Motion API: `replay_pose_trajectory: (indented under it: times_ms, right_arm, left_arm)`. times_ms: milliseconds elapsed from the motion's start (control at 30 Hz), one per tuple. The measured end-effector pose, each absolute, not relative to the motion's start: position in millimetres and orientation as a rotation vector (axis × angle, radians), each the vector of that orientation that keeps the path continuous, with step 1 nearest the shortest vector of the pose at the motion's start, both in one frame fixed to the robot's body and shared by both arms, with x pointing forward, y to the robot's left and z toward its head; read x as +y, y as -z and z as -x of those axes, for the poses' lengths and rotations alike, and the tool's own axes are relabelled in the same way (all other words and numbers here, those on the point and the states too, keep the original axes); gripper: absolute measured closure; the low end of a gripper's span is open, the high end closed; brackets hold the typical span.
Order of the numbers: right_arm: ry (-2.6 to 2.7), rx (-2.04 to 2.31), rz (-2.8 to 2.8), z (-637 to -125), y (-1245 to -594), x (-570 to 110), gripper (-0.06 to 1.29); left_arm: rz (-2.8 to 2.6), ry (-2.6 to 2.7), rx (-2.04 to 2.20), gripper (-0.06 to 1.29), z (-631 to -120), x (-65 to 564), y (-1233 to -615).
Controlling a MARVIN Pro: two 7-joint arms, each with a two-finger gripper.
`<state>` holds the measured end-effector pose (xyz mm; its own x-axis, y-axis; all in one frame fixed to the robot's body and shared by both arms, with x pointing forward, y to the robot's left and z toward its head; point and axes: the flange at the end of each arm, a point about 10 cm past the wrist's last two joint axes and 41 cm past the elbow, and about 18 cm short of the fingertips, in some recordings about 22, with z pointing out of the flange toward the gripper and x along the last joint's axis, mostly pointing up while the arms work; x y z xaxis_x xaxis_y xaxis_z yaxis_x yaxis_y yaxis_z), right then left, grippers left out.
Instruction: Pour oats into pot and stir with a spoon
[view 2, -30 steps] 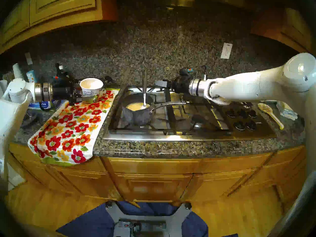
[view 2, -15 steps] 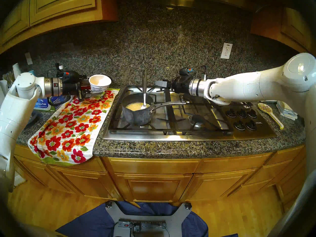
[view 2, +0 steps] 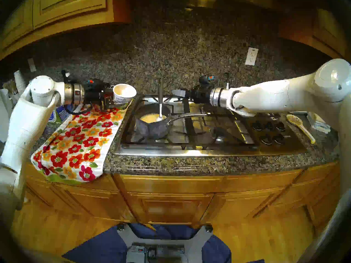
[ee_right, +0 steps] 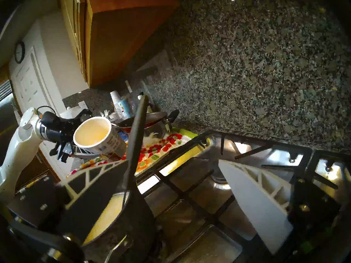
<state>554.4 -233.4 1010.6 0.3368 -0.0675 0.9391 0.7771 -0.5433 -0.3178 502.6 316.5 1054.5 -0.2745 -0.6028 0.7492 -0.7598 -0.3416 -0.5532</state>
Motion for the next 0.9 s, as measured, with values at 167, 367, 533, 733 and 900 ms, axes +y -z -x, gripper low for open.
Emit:
replay_pose_trajectory:
  times_ms: [167,367,533,733,900]
  right_arm:
    - [1.308,-0.631,1.788,-554.4,-1010.6,-233.3,-0.01]
    - [1.308,-0.631,1.788,-554.4,-1010.6,-233.3,-0.01]
    - [1.307,-0.631,1.787,-554.4,-1010.6,-233.3,-0.01]
    - [1.307,-0.631,1.787,-554.4,-1010.6,-233.3,-0.01]
    - [1.307,-0.631,1.788,-554.4,-1010.5,-233.2,-0.01]
  left_arm:
    - [-1.767,-1.654,-1.780,0.45,-507.9,299.8,-1054.8]
    - [-1.729,-1.618,-1.871,0.45,-511.8,286.1,-1055.8]
    - [-1.693,-1.580,-1.978,0.45,-516.0,277.4,-1055.8]
    - [-1.650,-1.571,-2.093,0.45,-520.1,271.5,-1061.3]
    - [-1.605,-1.574,-2.177,0.45,-521.9,265.9,-1065.6]
